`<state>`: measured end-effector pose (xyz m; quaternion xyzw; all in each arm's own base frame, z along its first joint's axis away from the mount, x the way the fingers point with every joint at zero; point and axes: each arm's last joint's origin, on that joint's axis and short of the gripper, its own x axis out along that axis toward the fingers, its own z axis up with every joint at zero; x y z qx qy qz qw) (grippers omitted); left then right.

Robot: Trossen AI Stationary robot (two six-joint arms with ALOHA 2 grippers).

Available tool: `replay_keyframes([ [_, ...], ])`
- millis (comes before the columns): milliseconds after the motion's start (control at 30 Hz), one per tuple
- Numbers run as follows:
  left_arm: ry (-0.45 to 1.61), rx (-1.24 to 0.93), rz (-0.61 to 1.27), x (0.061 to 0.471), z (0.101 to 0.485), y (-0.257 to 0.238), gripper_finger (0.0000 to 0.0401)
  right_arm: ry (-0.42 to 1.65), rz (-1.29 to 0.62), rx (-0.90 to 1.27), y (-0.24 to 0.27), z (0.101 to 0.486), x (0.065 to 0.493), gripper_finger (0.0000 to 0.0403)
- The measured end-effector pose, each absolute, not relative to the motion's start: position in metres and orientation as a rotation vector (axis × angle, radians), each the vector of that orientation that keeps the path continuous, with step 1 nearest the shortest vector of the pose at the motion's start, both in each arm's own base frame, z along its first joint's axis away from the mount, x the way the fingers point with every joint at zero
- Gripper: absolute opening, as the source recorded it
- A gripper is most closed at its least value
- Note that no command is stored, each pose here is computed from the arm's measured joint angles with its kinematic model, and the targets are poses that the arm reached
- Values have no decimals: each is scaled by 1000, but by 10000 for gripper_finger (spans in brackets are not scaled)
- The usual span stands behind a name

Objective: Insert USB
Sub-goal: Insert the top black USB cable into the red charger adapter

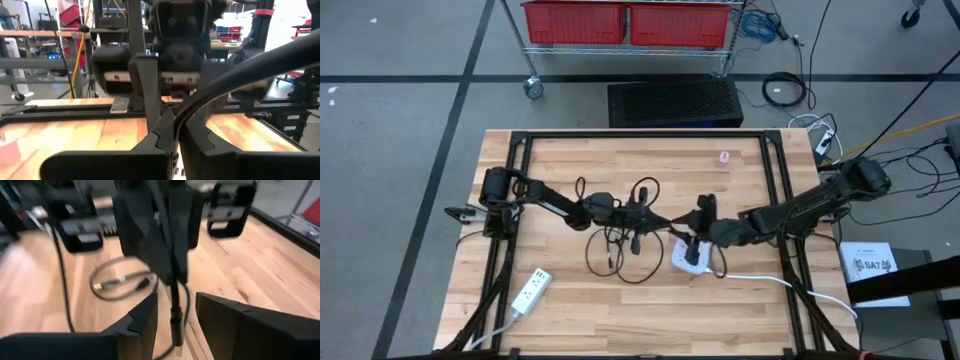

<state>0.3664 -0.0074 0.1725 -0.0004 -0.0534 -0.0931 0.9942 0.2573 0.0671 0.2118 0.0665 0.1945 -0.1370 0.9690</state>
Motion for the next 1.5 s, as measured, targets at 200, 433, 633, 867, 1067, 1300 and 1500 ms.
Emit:
replay_keyframes([
  [200,-120,17,-185,368,175,-8,15,494,-295,84,72,217,275,116],
  [433,-121,17,-184,368,175,-8,15,530,-306,74,72,219,272,20],
  [633,-110,6,-185,368,174,-8,15,536,-299,73,73,219,271,9],
  [867,-90,-37,-197,369,174,-8,40,555,-320,-37,90,216,262,3],
  [1067,-130,-25,-200,366,184,-8,47,531,-379,-40,105,210,250,2],
  [1300,-166,7,-235,363,197,-9,49,461,-453,3,117,194,232,1],
  [1500,-181,8,-245,362,200,-9,50,359,-431,85,119,175,221,1],
])
